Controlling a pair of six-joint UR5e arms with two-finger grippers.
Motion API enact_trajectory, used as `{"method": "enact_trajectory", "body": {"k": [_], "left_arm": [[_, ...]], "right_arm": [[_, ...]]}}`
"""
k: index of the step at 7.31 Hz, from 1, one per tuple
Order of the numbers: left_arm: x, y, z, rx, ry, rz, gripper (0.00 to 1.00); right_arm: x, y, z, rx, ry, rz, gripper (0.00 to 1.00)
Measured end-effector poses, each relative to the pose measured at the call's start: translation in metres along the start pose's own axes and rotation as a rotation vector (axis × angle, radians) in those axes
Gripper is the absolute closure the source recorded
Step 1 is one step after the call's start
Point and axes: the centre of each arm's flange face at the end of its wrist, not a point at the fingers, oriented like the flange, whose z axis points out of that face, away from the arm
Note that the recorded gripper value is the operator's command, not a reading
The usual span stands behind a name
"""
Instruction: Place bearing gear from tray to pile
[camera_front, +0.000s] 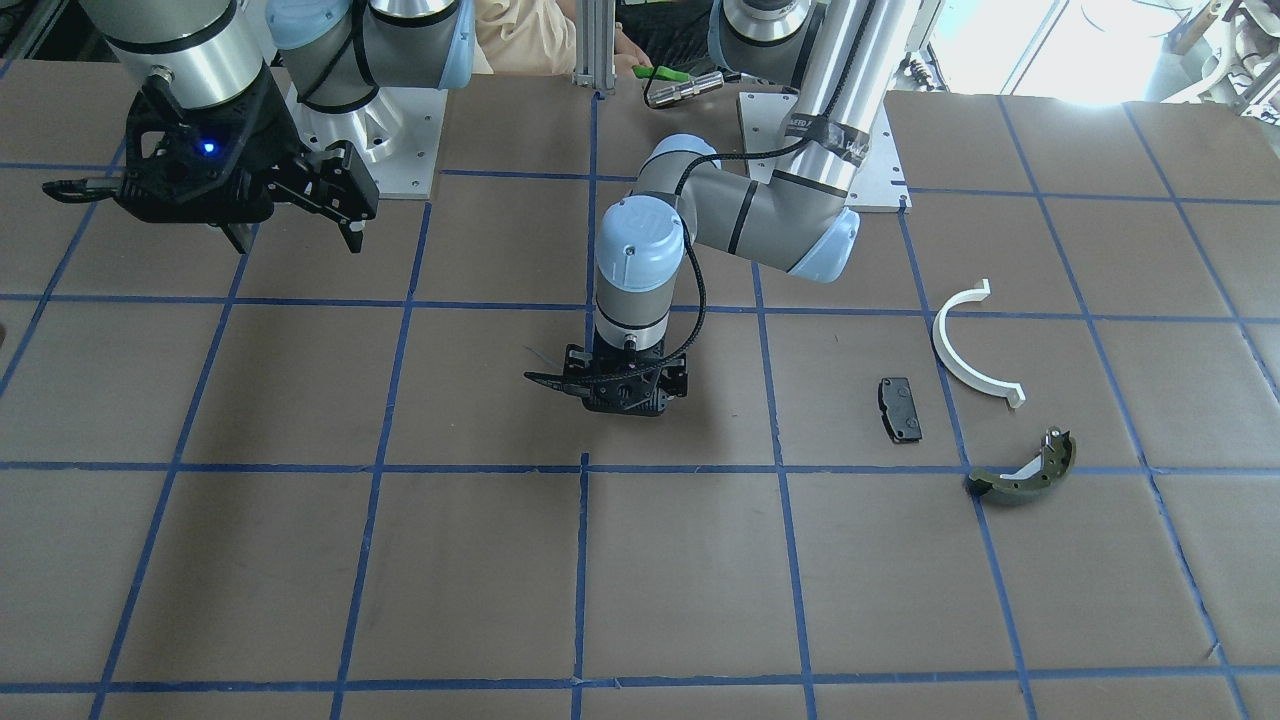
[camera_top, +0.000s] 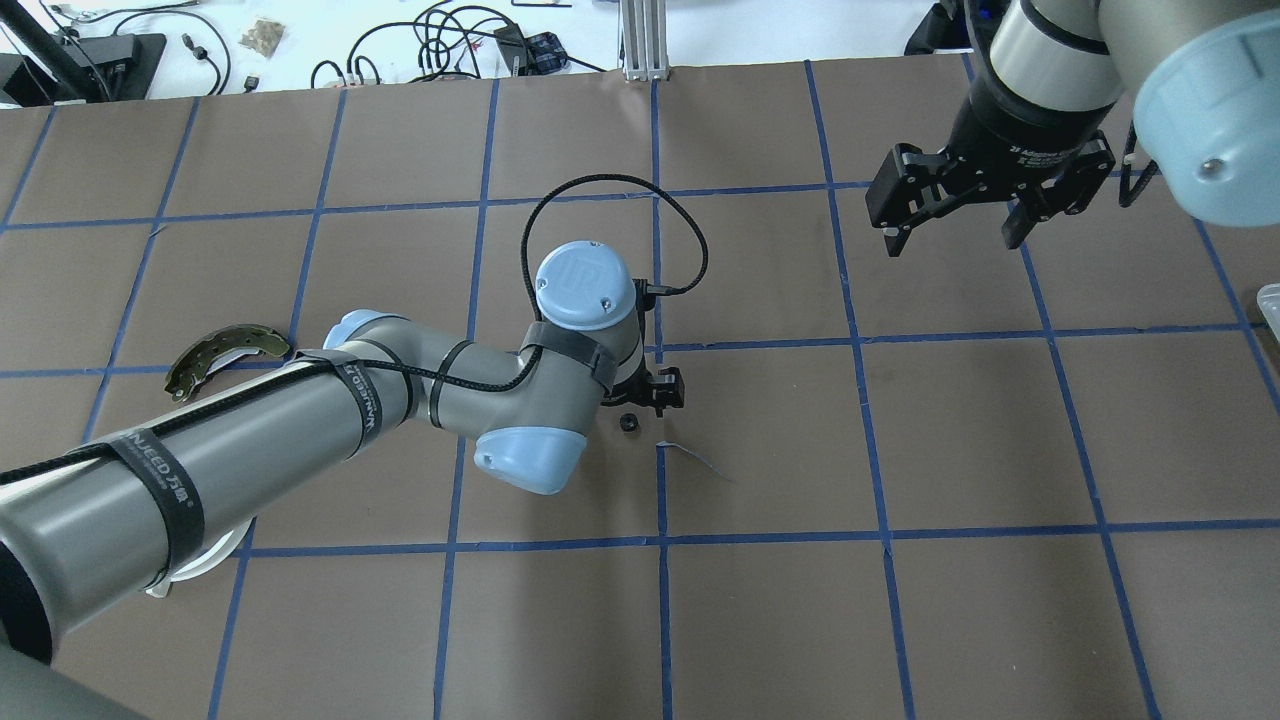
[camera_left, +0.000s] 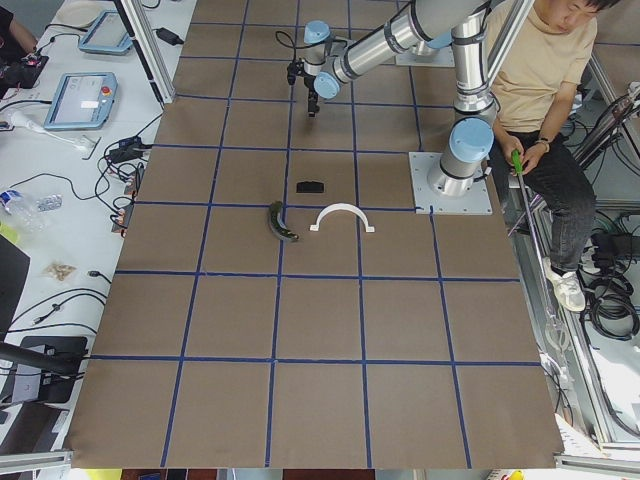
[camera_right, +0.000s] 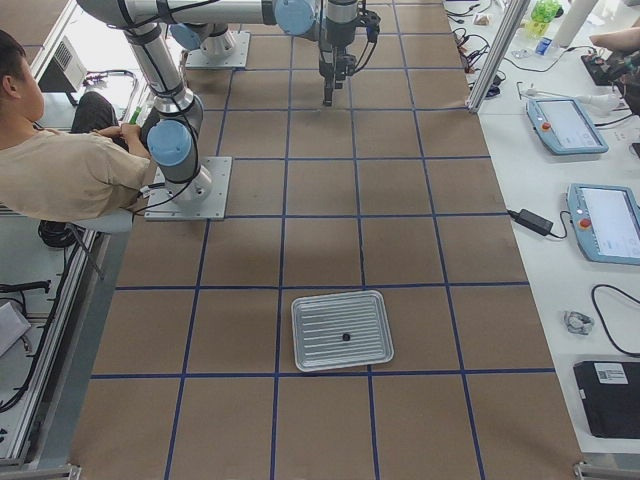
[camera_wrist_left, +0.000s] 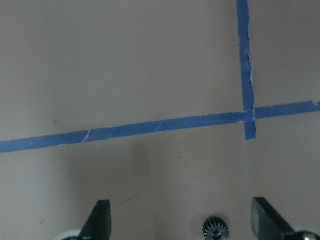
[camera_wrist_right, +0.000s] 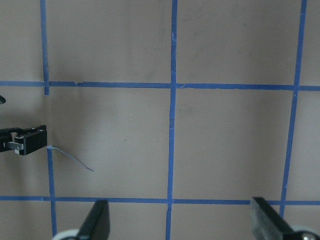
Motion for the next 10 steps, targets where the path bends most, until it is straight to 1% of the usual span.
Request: {"method": "enact_trajectory", "body": {"k": [2, 3, 4, 6, 7, 8, 10], "left_arm": [[0.001, 0.002, 0.002, -0.003, 0.004, -0.001, 0.19], [0.004, 0.005, 0.002, -0.005, 0.003, 0.004, 0.22], [0.011, 0.01, 0.002, -0.005, -0.001, 0.018, 0.29], [0.018, 0.017, 0.003, -0.006, -0.007, 0.038, 0.56], [0.019, 0.018, 0.003, -0.007, -0.009, 0.04, 0.73], [0.019, 0.02, 0.003, -0.009, -0.01, 0.04, 0.86], [0.017, 0.024, 0.004, -0.012, -0.006, 0.027, 1.0]], "right_arm": [[0.0, 0.0, 0.0, 0.002, -0.005, 0.001, 0.0], [0.0, 0.0, 0.0, 0.003, -0.006, 0.0, 0.0], [0.0, 0.0, 0.0, 0.003, -0.006, 0.0, 0.0], [0.0, 0.0, 0.001, 0.002, -0.004, -0.005, 0.0], [0.0, 0.0, 0.001, 0.002, -0.002, -0.017, 0.0], [0.0, 0.0, 0.001, 0.001, -0.001, -0.03, 0.0], [0.0, 0.0, 0.001, 0.002, 0.002, -0.048, 0.0]]}}
